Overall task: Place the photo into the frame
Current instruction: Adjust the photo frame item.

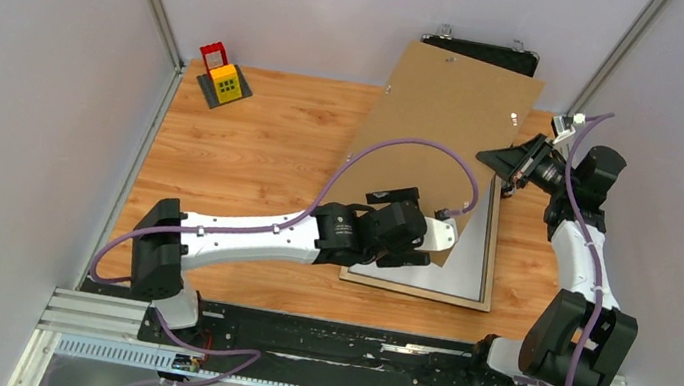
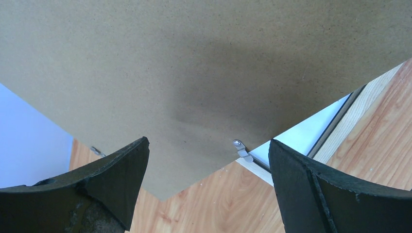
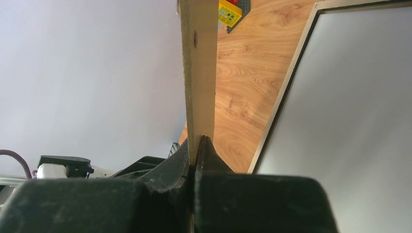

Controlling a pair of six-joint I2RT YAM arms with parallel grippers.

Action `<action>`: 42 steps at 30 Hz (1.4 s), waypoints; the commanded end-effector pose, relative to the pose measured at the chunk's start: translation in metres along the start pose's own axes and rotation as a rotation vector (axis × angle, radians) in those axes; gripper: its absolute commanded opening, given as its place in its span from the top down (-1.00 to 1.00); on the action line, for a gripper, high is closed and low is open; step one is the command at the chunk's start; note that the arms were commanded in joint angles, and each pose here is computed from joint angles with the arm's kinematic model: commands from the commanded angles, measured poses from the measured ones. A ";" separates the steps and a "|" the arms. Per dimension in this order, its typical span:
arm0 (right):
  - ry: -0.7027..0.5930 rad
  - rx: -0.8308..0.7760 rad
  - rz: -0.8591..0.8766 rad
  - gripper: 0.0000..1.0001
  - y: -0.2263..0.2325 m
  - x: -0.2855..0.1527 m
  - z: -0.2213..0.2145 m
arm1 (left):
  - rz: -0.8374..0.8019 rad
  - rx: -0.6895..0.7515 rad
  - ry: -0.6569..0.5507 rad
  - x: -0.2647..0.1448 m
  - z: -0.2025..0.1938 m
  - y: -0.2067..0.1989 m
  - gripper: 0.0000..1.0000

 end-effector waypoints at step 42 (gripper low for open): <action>0.016 -0.100 0.051 1.00 0.029 -0.012 0.000 | 0.146 0.035 0.076 0.002 -0.042 0.053 -1.00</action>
Point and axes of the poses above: each gripper's point midway between its finger pads, its own x axis out along the fingers, its own y axis along the line the jaws close on, z = x × y, the point moved 4 cm from there along -x, back along the fingers, and after that the axes turned 15 degrees about x, right-handed, at the moved point
